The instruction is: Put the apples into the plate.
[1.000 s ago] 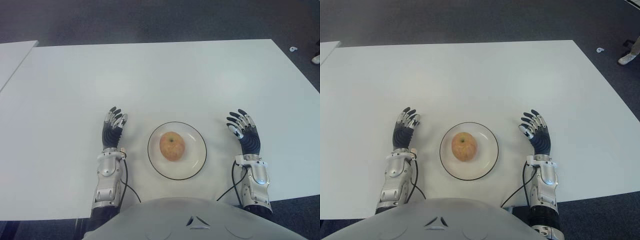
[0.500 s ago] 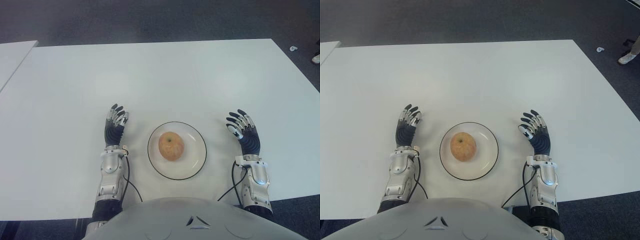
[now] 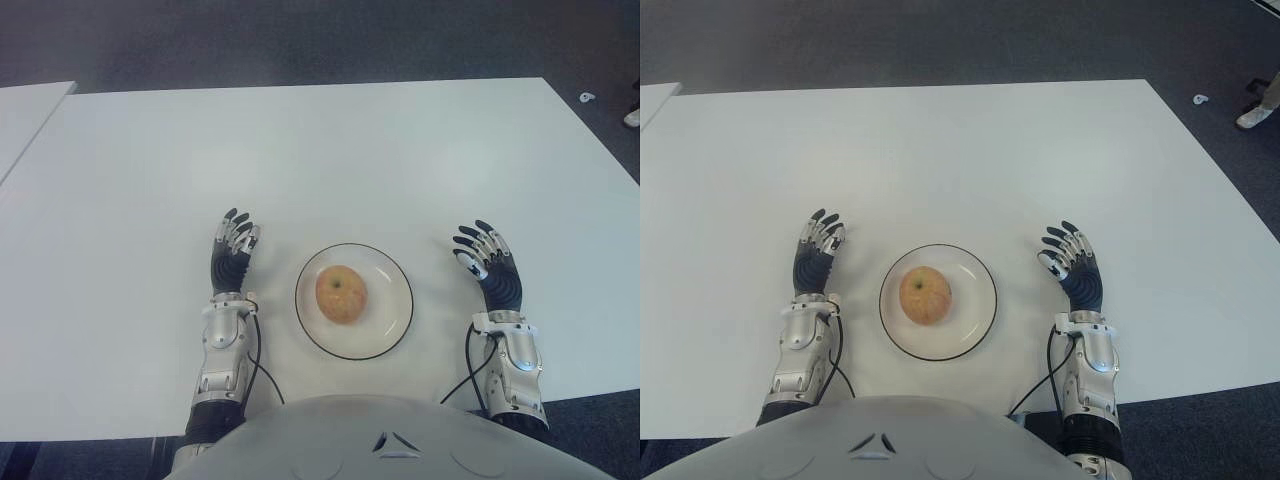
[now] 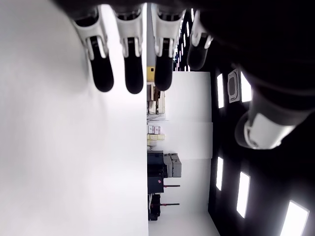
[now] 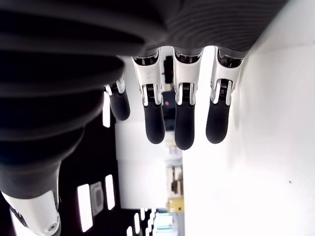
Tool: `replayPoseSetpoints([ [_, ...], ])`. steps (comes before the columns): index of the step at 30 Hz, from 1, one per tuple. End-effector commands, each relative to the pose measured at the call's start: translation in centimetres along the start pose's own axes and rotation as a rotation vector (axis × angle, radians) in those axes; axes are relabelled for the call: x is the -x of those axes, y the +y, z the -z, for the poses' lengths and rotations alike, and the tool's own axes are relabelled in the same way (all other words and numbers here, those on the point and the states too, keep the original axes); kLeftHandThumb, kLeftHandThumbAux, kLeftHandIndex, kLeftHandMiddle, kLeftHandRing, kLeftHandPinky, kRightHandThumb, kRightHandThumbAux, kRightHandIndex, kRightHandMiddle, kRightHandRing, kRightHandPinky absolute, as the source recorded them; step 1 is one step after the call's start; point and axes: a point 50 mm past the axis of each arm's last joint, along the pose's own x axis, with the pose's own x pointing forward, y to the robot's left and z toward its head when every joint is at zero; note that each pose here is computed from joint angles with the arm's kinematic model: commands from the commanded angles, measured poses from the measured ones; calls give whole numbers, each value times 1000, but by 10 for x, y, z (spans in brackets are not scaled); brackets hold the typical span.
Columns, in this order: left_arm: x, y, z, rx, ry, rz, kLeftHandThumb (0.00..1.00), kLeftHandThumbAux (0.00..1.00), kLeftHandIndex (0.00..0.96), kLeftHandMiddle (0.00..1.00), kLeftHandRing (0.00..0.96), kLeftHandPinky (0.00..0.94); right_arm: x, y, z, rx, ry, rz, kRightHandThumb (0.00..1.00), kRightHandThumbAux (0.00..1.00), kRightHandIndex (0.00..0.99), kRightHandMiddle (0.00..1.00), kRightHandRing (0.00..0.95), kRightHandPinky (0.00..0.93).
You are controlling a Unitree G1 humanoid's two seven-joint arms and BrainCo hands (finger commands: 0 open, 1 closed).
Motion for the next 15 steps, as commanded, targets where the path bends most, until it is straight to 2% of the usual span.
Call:
replayPoseSetpoints([
  [1, 13, -4, 22, 10, 120, 20, 94, 574, 121, 195, 219, 252, 11, -3, 13, -14, 82, 14, 699, 677, 153, 274, 286, 336],
  [15, 19, -5, 21, 18, 125, 44, 75, 570, 123, 200, 225, 271, 12, -5, 12, -14, 82, 14, 699, 677, 153, 274, 286, 336],
])
